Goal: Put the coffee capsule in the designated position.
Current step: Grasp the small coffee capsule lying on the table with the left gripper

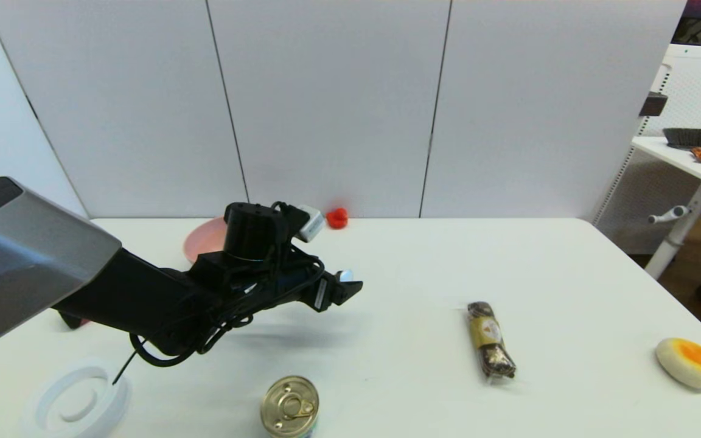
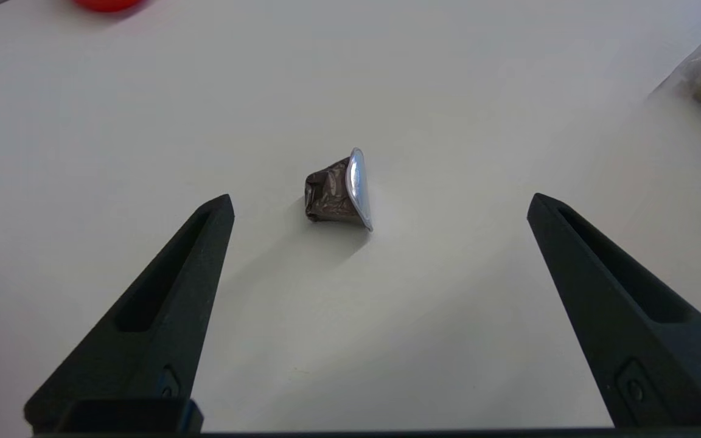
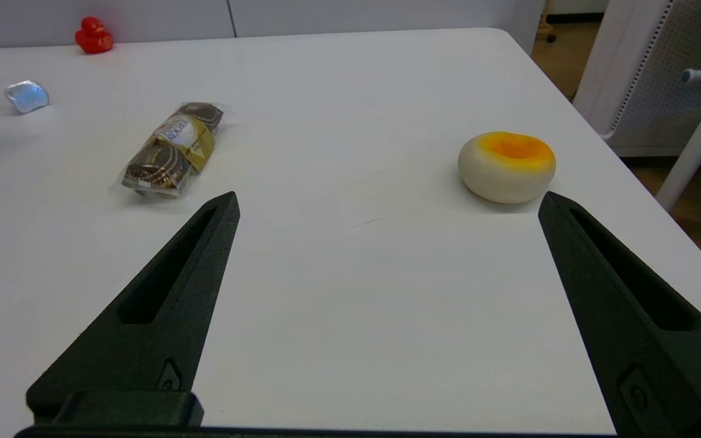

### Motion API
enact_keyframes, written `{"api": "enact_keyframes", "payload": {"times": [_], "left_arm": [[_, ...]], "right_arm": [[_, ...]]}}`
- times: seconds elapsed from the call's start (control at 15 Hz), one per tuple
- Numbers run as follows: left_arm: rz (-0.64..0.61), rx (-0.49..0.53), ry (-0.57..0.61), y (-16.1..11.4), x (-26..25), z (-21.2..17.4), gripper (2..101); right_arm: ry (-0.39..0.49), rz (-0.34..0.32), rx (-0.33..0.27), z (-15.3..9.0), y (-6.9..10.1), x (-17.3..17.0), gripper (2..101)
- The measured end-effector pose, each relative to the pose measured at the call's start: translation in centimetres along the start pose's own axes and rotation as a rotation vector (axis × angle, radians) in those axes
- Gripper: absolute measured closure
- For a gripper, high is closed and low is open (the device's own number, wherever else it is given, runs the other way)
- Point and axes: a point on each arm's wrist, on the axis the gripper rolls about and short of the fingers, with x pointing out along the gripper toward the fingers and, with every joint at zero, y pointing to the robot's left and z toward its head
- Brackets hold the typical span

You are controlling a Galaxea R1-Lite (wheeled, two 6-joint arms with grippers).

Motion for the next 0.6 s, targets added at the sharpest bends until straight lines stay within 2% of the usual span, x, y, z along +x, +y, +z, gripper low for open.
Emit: {"api": "enact_keyframes", "payload": {"times": [0.27,0.6], "left_arm": [[0.022,-0.009,-0.001,0.92,-0.26,-0.18,5.4],[0.015,-0.006,-0.007,0.6,-0.16,-0.41,5.4]], "right_arm": [[-0.001,0.0,0.0,0.01,0.0,0.0,5.0],[0.0,0.0,0.0,0.0,0.0,0.0,5.0]]}}
